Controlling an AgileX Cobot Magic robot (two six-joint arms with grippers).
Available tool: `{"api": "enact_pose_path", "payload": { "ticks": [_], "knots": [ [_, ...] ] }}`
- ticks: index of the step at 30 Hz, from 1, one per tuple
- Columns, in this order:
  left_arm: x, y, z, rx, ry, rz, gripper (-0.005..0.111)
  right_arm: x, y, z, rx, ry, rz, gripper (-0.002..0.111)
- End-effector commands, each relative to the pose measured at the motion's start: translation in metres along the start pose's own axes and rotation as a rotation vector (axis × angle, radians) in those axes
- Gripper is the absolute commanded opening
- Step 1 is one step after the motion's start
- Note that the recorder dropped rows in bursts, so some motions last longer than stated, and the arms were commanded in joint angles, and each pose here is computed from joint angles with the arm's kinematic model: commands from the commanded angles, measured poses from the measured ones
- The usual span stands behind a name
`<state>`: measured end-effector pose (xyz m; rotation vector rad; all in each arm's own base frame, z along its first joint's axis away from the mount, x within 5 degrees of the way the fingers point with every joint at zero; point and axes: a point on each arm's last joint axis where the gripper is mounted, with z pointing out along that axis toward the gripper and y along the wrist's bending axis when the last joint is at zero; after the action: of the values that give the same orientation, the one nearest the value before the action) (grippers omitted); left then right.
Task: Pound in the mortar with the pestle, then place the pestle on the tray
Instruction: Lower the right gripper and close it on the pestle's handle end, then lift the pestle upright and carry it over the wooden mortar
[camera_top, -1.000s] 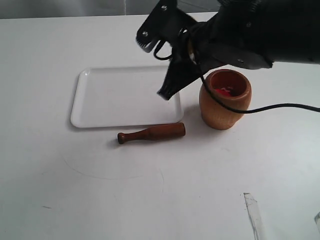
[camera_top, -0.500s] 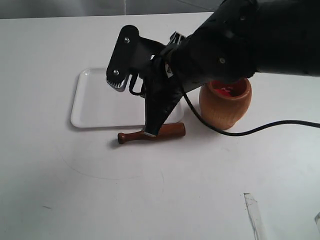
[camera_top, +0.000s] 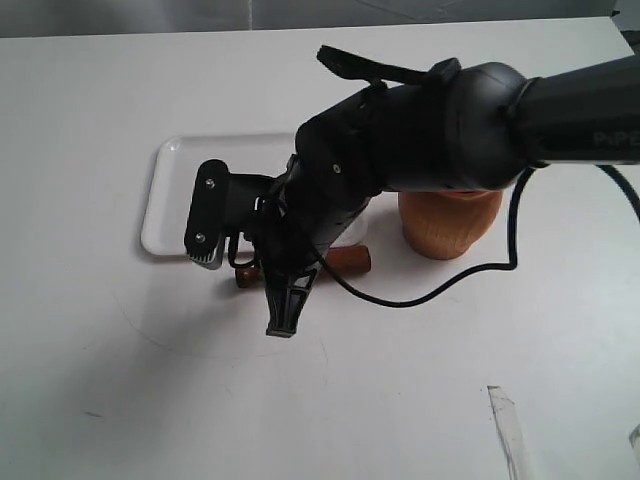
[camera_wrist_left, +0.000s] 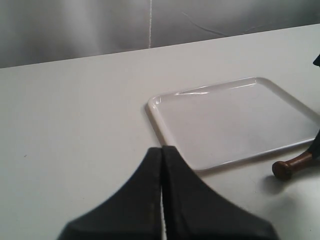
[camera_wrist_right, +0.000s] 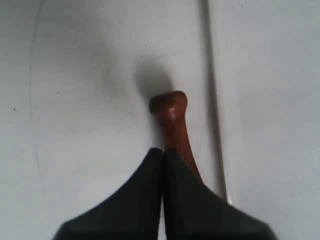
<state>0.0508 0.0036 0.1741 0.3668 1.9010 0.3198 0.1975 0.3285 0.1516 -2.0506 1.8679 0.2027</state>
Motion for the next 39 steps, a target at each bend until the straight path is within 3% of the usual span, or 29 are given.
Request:
{"api": "enact_pose_path", "payload": {
  "ticks": [1, 5, 7, 10, 17, 21, 24, 28, 39],
  "knots": [
    [0.000, -0.001, 0.000, 0.008, -0.007, -0.012, 0.000, -0.003, -0.001, 0.009, 0.010, -0.018, -0.009, 0.015],
    [0.000, -0.001, 0.000, 0.008, -0.007, -0.012, 0.000, -0.003, -0.001, 0.015, 0.016, -0.028, -0.003, 0.046],
    [0.000, -0.001, 0.000, 0.008, -0.007, -0.012, 0.000, -0.002, 0.000, 0.019, 0.009, -0.020, -0.004, 0.054],
    [0.000, -0.001, 0.000, 0.008, -0.007, -0.012, 0.000, 0.000, 0.002, 0.026, 0.000, -0.004, -0.013, 0.055],
    [0.000, -0.001, 0.000, 0.008, -0.007, -0.012, 0.000, 0.005, 0.008, 0.045, -0.036, 0.036, -0.018, 0.049],
    [0.000, -0.001, 0.000, 0.008, -0.007, -0.012, 0.000, 0.008, 0.009, 0.049, -0.045, 0.052, -0.024, 0.040],
    [0.000, -0.001, 0.000, 0.008, -0.007, -0.012, 0.000, 0.008, 0.008, 0.049, -0.042, 0.055, -0.038, 0.028],
    [0.000, -0.001, 0.000, 0.008, -0.007, -0.012, 0.000, 0.010, 0.009, 0.049, -0.050, 0.074, -0.054, 0.000],
    [0.000, -0.001, 0.000, 0.008, -0.007, -0.012, 0.000, 0.012, 0.011, 0.047, -0.076, 0.102, -0.030, 0.000]
  ]
}}
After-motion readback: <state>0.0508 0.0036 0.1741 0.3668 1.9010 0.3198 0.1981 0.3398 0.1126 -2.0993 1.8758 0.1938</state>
